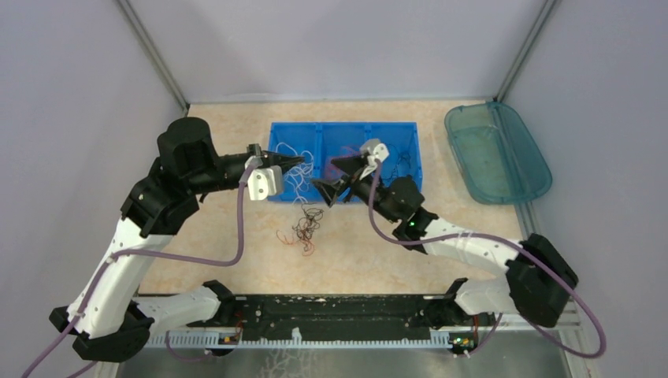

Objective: Untangle the cables
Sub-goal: Untie the cable.

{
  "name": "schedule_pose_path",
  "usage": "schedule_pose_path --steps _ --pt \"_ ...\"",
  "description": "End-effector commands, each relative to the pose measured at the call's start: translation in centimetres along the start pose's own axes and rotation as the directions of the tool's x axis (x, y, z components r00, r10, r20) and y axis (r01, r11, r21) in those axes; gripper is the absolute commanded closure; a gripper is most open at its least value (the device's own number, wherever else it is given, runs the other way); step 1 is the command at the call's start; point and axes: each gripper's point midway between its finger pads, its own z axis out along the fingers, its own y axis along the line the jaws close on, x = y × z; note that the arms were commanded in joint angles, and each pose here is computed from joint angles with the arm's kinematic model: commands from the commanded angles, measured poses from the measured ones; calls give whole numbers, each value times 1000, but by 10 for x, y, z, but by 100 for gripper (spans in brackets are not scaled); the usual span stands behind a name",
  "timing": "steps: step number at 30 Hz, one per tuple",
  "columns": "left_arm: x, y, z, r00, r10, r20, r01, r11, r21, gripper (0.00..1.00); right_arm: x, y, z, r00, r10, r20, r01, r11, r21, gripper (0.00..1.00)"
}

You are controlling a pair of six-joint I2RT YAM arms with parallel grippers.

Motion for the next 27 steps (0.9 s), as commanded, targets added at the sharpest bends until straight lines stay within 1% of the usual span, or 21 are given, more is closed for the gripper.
schedule_pose_path --steps 1,4,8,13,18,21,24,27 --pt "-17 7 -6 998 18 52 -17 1000 -24 100 -48 -18 -23 993 -73 97 64 994 90 14" --pt "-16 7 -5 998 18 55 -17 1000 -24 100 -56 -10 -37 987 -108 122 102 993 55 14" --pt "-15 7 -3 998 20 59 -18 1000 -26 100 -67 34 -48 973 -103 204 138 977 -164 18" --pt "-15 10 0 998 23 58 -21 999 -31 100 -65 79 -34 966 -152 209 212 929 -304 24" --pt "-17 12 0 998 21 63 -19 999 -33 100 -72 89 -11 963 -140 229 212 921 -328 32" --pt "-20 14 -1 997 16 71 -13 999 -35 100 -71 88 7 967 -137 214 202 925 -322 39" --pt "-27 18 -2 996 13 88 -9 999 -48 100 -60 91 17 976 -112 188 172 922 -347 46" --pt "-37 28 -4 993 33 117 -24 996 -84 100 -26 94 22 992 -68 110 105 920 -378 53"
